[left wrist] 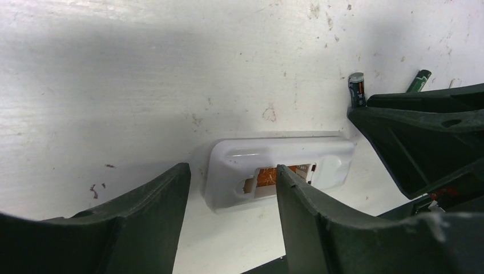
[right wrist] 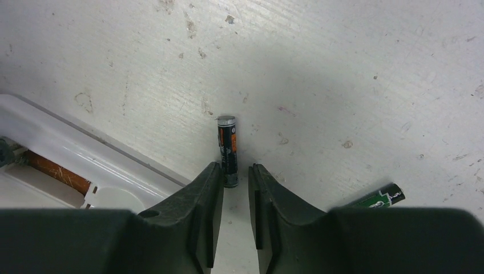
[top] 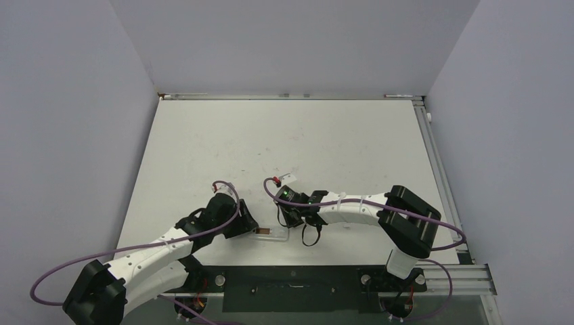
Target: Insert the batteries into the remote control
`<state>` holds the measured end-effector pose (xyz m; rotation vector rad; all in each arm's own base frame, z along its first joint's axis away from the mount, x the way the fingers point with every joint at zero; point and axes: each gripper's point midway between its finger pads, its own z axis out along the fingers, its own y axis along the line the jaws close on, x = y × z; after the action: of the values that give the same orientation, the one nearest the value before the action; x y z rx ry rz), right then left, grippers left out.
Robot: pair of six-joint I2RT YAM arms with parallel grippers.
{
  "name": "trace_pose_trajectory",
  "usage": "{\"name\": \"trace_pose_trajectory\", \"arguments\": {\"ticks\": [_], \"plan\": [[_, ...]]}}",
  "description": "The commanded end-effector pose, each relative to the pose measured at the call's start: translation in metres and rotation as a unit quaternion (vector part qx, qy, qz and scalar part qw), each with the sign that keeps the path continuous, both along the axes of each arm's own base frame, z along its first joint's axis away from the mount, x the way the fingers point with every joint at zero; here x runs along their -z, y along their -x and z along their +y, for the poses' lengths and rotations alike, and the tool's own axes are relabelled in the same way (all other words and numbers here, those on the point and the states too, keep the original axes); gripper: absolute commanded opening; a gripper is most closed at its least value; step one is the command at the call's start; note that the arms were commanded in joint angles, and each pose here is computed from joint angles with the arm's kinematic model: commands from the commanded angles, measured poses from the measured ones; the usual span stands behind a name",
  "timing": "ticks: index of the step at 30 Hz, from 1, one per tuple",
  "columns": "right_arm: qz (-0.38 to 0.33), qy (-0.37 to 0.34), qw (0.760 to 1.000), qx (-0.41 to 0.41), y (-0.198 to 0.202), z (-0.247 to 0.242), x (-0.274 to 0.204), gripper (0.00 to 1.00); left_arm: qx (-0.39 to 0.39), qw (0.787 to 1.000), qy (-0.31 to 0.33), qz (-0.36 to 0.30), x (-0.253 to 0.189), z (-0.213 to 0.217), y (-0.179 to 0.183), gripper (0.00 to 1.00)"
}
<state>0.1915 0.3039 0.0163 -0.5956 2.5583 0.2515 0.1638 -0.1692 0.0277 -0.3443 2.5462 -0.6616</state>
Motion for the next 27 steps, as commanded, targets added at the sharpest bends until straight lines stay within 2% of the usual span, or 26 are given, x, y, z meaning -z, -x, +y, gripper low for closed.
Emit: {"name": "trace_pose_trajectory", "arguments": {"ticks": [1,11,14,22,27], "plan": [[-0.008,-0.016,1.0,-0.003,-0.006,0.009,-0.006,0.22,0.026,0.999,0.022,-0.013,0.0,-0.011,-0.003,0.51],[-0.003,-0.012,1.0,-0.006,-0.002,0.003,-0.004,0.09,0.05,0.998,0.045,0.008,0.011,-0.018,0.01,0.34],[-0.004,-0.01,1.0,-0.005,-0.001,0.001,-0.004,0.09,0.06,0.996,0.06,0.014,0.012,-0.022,0.015,0.29],[-0.022,-0.01,1.0,0.006,-0.004,-0.008,-0.019,0.09,0.071,0.993,0.095,0.017,0.006,-0.033,0.025,0.26],[-0.037,-0.009,0.999,0.003,-0.005,-0.015,-0.031,0.09,0.077,0.992,0.094,0.012,0.003,-0.044,0.03,0.25]]}}
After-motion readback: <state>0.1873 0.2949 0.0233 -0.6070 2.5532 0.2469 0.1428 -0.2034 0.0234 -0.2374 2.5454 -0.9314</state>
